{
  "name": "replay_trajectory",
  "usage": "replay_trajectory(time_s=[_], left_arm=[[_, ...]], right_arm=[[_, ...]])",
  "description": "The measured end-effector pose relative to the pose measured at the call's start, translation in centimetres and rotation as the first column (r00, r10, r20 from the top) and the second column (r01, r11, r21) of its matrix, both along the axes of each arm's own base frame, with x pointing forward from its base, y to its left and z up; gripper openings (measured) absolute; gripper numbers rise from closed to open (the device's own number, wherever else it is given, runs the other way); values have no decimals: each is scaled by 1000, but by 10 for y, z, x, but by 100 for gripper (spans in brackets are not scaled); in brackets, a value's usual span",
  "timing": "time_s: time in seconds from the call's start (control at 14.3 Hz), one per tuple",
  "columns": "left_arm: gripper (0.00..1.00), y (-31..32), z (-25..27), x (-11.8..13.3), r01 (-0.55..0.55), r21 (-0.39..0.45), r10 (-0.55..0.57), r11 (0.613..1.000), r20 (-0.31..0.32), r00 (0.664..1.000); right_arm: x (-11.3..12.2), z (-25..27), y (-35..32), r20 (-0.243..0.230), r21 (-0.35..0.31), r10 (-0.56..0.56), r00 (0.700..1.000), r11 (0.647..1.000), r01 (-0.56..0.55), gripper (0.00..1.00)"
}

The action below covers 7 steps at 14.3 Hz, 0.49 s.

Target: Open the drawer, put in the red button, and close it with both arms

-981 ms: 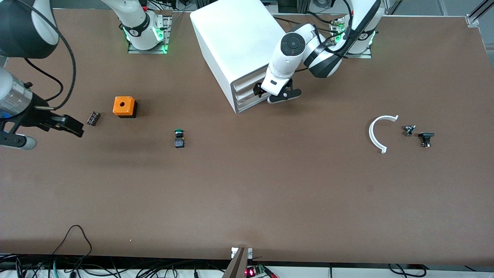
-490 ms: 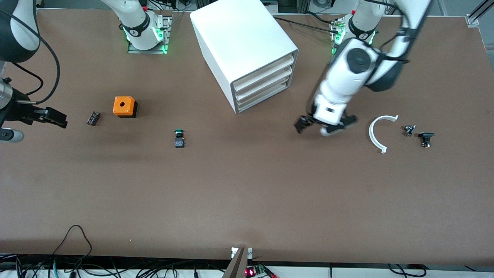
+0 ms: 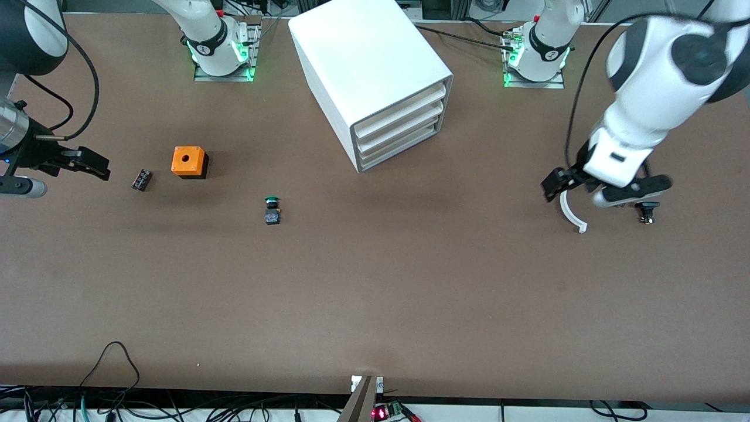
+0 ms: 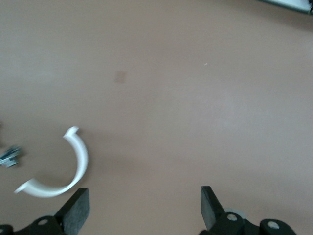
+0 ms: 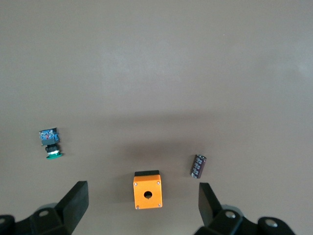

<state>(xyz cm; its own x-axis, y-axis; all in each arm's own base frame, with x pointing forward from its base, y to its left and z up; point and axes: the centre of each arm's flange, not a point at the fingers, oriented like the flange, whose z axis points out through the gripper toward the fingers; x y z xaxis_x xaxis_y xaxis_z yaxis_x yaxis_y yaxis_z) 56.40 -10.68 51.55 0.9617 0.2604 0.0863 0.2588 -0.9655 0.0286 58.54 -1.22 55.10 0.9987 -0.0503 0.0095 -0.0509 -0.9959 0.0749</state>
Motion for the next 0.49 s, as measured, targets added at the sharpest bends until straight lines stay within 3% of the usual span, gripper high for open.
replay_trajectory(time_s=[0.21,0.49], left_arm=[[100,26,50,-14,-7,26,9,1000,-62,998],[100,46,74,-25,-31,36,35,999,-109,993]], right_arm=[[-13,-2,-2,12,7,1,1000,1000,-1,100],[-15,-2,-2,6,7,46,999,999,-46,100]])
